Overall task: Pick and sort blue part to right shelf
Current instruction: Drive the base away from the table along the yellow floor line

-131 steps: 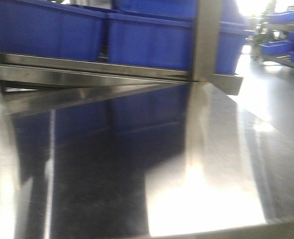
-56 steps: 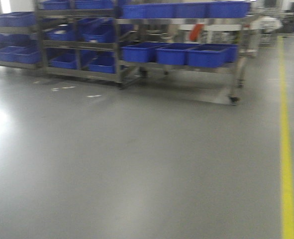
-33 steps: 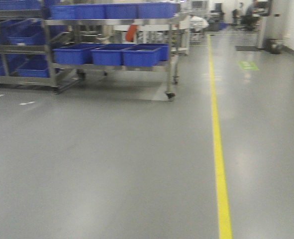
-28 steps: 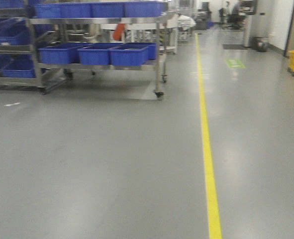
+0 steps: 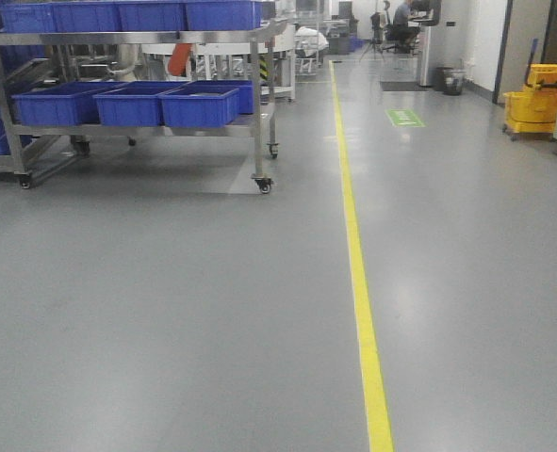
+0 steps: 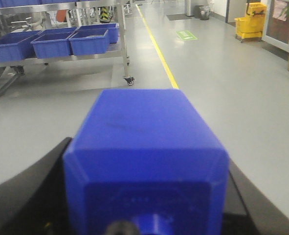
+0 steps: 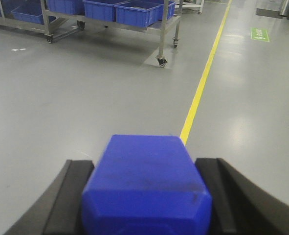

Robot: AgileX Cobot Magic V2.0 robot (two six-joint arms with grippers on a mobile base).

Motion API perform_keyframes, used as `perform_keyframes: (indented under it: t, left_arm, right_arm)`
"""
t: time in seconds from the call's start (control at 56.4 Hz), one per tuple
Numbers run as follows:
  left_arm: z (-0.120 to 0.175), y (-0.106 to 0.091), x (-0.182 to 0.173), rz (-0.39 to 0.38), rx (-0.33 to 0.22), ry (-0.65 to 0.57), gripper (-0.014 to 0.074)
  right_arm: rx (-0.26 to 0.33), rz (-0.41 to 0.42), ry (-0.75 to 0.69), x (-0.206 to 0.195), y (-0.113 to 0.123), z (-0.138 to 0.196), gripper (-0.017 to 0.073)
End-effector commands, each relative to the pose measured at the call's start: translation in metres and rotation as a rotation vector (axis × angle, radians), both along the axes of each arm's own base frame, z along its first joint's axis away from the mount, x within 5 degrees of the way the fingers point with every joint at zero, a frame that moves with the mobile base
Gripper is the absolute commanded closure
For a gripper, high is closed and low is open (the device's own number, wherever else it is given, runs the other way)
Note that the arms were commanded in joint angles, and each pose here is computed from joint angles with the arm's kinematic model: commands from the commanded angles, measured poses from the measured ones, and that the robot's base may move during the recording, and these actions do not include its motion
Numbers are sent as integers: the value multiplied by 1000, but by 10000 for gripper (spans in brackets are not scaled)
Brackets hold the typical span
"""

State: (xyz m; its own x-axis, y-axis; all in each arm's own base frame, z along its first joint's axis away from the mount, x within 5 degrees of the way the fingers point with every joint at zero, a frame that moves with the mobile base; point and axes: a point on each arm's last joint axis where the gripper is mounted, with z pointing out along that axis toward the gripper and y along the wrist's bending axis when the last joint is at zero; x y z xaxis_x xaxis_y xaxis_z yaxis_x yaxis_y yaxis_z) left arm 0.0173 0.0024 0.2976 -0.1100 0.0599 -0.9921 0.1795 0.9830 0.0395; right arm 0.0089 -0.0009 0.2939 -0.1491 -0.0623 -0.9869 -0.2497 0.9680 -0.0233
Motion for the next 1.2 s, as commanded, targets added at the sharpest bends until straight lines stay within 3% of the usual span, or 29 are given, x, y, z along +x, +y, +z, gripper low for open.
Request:
perform_keyframes:
  t: [0.0, 1.187]
  left_arm:
    - [16, -1, 0, -7, -23, -95, 333]
    - [16, -1, 0, -7, -23, -97, 333]
  right_arm:
    - [21, 0, -135, -5, -2, 17, 350]
    - [21, 0, -135, -5, -2, 17, 350]
